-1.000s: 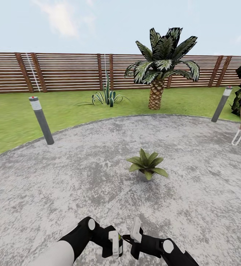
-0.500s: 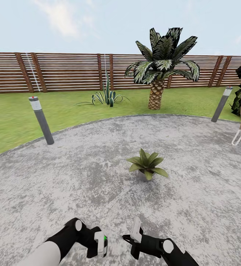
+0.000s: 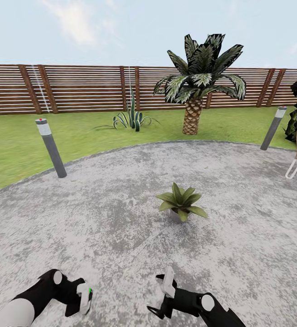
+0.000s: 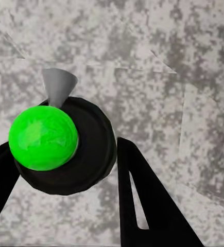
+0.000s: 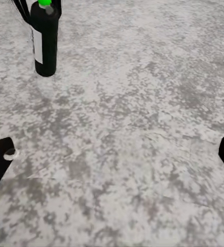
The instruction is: Pick up the pesticide atomizer in the garden and spray insectifuge to fully cover both potted plants in the garden.
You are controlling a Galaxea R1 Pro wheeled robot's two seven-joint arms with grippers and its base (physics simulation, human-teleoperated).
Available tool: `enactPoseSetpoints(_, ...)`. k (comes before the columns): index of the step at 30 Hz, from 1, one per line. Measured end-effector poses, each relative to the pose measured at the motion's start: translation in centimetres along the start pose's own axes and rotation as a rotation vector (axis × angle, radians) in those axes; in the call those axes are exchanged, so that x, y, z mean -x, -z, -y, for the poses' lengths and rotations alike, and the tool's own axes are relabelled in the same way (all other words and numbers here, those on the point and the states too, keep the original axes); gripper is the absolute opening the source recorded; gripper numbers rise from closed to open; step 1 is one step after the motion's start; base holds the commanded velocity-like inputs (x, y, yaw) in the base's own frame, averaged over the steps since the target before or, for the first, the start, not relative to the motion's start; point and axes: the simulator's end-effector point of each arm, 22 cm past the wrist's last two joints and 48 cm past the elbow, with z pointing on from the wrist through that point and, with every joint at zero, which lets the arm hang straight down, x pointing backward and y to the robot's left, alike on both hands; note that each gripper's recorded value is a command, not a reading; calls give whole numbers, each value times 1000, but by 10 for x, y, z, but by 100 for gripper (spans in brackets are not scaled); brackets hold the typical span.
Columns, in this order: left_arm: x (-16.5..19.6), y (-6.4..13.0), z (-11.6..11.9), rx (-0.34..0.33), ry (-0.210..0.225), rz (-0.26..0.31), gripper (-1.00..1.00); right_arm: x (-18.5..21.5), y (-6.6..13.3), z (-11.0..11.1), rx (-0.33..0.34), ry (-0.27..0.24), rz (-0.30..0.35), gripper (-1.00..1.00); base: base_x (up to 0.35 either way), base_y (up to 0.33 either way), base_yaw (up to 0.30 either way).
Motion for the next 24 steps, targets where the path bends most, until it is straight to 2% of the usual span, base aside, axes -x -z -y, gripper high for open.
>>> enactPoseSetpoints(2, -1, 3, -6, 22, 33, 17, -100, -4, 3, 7, -26, -5, -6, 100, 0, 0, 0)
enactPoseSetpoints(4, -1, 7, -14, 50, 70, 40, -100, -11, 8, 22, -91, -9, -19, 100, 0, 0, 0)
enactPoseSetpoints(6, 2, 11, -26, 100, 131, 80, -100, -36, 19, 41, -191, -34, -65, 100, 0, 0, 0)
enactPoseSetpoints(10, 2, 20, -52, 214, 247, 143, -100, -88, 42, 62, -378, -95, -167, 100, 0, 0, 0)
enactPoseSetpoints(11, 1, 23, -59, 242, 277, 156, -100, -105, 52, 70, -455, -115, -201, 100, 0, 0, 0)
enactPoseSetpoints(12, 1, 25, -64, 265, 304, 169, -100, -123, 67, 80, -551, -149, -237, 100, 0, 0, 0)
enactPoseSetpoints(14, 3, 26, -70, 292, 337, 189, -100, -152, 93, 89, -695, -231, -292, 100, 0, 0, 0)
enactPoseSetpoints(15, 6, 26, -73, 308, 370, 205, -100, -177, 115, 88, -792, -301, -343, 100, 0, 0, 0)
enactPoseSetpoints(16, 8, 25, -74, 317, 405, 214, -100, -193, 128, 83, -843, -345, -381, 100, 0, 0, 0)
enactPoseSetpoints(17, 8, 23, -75, 325, 458, 215, -100, -211, 143, 76, -894, -398, -422, 100, 0, 0, 0)
enactPoseSetpoints(19, 2, 19, -73, 327, 554, 187, -100, -233, 165, 68, -971, -490, -462, 100, 0, 0, 0)
enactPoseSetpoints(22, -3, 14, -69, 321, 615, 152, -100, -248, 185, 67, -1058, -593, -473, 100, 0, 0, 0)
enactPoseSetpoints(24, -7, 12, -67, 323, 643, 128, -100, -250, 188, 67, -1073, -616, -473, 100, 0, 0, 0)
